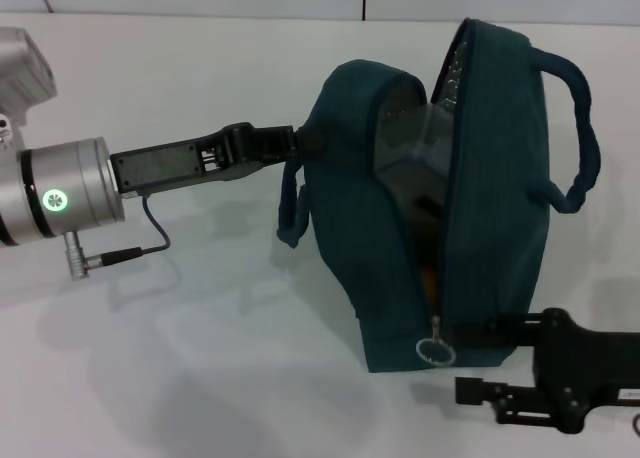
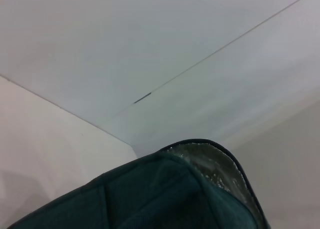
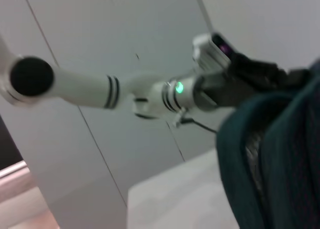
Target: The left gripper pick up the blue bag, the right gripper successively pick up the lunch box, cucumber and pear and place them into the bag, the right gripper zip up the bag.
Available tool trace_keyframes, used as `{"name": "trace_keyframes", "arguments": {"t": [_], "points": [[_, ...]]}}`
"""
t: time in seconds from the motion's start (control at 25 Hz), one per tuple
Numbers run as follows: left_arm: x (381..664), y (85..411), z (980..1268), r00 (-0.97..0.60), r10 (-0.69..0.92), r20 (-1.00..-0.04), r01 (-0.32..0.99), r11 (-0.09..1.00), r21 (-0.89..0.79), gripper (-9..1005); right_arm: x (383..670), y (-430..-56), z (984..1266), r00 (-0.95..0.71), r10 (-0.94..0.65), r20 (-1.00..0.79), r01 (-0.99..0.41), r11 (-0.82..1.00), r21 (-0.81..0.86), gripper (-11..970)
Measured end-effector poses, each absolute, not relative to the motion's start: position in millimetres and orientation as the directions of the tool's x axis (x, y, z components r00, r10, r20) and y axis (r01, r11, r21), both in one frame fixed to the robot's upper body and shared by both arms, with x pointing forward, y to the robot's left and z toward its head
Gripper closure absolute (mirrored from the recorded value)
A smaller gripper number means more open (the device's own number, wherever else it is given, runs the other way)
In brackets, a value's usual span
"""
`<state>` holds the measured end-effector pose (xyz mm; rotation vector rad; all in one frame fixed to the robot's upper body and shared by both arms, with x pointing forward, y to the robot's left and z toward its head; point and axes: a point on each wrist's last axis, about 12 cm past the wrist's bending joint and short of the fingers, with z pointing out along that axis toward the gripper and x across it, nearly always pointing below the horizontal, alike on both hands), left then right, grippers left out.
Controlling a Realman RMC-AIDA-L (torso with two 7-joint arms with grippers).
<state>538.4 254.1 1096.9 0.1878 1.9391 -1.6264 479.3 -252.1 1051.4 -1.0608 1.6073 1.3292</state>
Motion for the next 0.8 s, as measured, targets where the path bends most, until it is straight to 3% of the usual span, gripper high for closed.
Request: {"name": "trace_keyframes", "arguments": {"t": [0.8], "points": [[535.8,255.5,1093.9,-0.816,-0.266,-0.513,0.459,0.242,-0.855,934,495.4,-226.8,1040.8,-0.355,-0.19,-0.915,-0.93,0.167,0.326,399]]}}
